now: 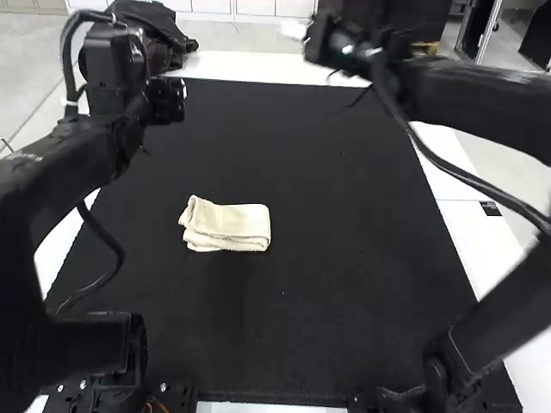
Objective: Fold the towel.
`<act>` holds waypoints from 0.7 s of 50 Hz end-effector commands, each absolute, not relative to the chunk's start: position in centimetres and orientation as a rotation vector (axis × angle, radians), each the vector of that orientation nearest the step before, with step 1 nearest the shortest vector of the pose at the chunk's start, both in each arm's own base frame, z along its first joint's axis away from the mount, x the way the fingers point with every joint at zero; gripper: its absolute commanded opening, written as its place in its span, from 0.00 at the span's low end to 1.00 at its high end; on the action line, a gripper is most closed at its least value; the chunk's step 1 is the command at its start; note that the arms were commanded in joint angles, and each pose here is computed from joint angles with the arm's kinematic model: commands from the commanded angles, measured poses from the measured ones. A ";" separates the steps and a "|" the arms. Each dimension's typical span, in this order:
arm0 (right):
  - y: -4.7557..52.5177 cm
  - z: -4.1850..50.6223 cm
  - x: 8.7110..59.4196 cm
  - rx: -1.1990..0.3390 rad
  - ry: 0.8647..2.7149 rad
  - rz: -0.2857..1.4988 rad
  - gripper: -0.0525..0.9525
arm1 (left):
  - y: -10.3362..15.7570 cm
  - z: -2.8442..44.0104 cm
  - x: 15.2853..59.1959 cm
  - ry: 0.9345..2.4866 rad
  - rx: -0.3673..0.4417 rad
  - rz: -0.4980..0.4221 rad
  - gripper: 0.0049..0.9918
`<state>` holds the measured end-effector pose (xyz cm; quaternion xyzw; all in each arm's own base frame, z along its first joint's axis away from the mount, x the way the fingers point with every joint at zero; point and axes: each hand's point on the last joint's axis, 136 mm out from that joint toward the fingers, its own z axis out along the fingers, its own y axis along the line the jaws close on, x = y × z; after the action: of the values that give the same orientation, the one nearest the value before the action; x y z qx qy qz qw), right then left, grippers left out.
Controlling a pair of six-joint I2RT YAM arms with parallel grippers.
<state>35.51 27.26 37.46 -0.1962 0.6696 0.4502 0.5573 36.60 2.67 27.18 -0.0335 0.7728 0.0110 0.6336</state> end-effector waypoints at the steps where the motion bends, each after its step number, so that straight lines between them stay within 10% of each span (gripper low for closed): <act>1: 23.1 40.6 33.9 -0.392 1.511 1.052 0.03 | 2.5 31.1 35.5 1.671 -0.090 0.018 0.97; 30: 10.9 46.6 14.8 -0.287 1.150 0.906 0.65 | 0.8 40.1 24.2 1.294 -0.075 -0.053 0.97; 35: 9.7 46.5 12.1 -0.239 1.099 0.858 0.95 | 0.8 41.0 21.3 1.209 -0.080 -0.057 0.97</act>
<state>14.52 10.70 46.43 -0.1260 0.5241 0.4054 0.7383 23.45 0.91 40.41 -0.0309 0.5950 -0.0151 0.8030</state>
